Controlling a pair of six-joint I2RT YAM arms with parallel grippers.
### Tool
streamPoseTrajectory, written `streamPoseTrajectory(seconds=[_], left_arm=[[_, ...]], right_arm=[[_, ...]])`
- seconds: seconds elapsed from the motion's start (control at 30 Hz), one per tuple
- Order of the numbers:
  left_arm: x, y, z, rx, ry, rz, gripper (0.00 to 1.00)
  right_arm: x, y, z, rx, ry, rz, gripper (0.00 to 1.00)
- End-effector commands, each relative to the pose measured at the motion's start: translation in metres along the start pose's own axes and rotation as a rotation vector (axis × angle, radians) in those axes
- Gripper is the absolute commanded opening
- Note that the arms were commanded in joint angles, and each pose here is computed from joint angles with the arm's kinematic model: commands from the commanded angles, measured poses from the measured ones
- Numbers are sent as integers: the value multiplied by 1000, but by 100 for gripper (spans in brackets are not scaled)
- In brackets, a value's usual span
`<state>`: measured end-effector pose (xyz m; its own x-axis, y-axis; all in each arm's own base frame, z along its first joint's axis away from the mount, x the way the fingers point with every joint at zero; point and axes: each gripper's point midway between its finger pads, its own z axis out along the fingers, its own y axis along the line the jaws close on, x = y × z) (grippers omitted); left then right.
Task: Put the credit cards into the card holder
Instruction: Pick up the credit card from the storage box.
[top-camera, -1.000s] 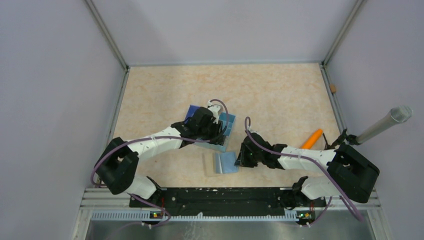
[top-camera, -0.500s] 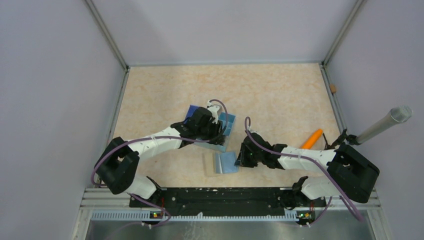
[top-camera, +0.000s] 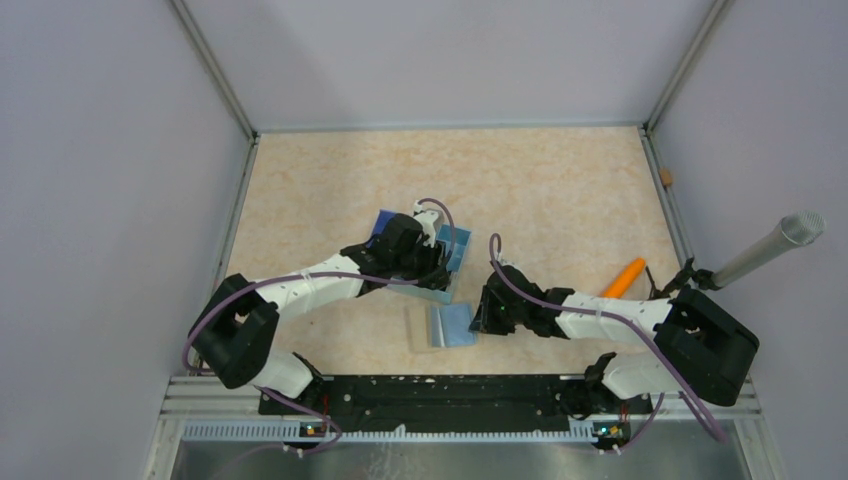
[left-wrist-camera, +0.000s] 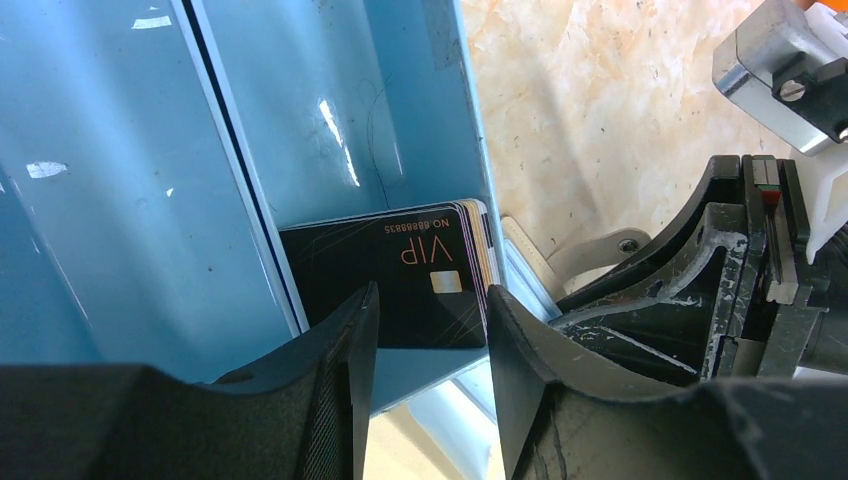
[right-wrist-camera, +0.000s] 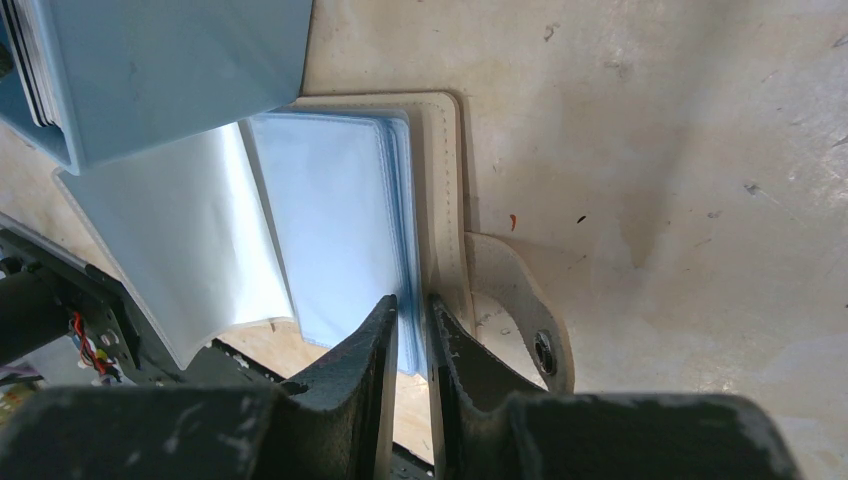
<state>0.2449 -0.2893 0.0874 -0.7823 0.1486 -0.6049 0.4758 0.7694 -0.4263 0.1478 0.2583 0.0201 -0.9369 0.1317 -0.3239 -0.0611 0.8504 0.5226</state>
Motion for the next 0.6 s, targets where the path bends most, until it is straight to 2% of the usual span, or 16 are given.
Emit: streamPoseTrajectory(seconds=[0.0,0.2,0.57], left_arm=[[5,12,-1,-37,1,7,48],[7,12,2,-29,20,7,50],[8,22,0,-86,20,22,46]], right_arm=[[6,-6,1,28,24,-6,16],[6,-6,2,27,26,-8,16],[7,-6,1,27,27,-7,16]])
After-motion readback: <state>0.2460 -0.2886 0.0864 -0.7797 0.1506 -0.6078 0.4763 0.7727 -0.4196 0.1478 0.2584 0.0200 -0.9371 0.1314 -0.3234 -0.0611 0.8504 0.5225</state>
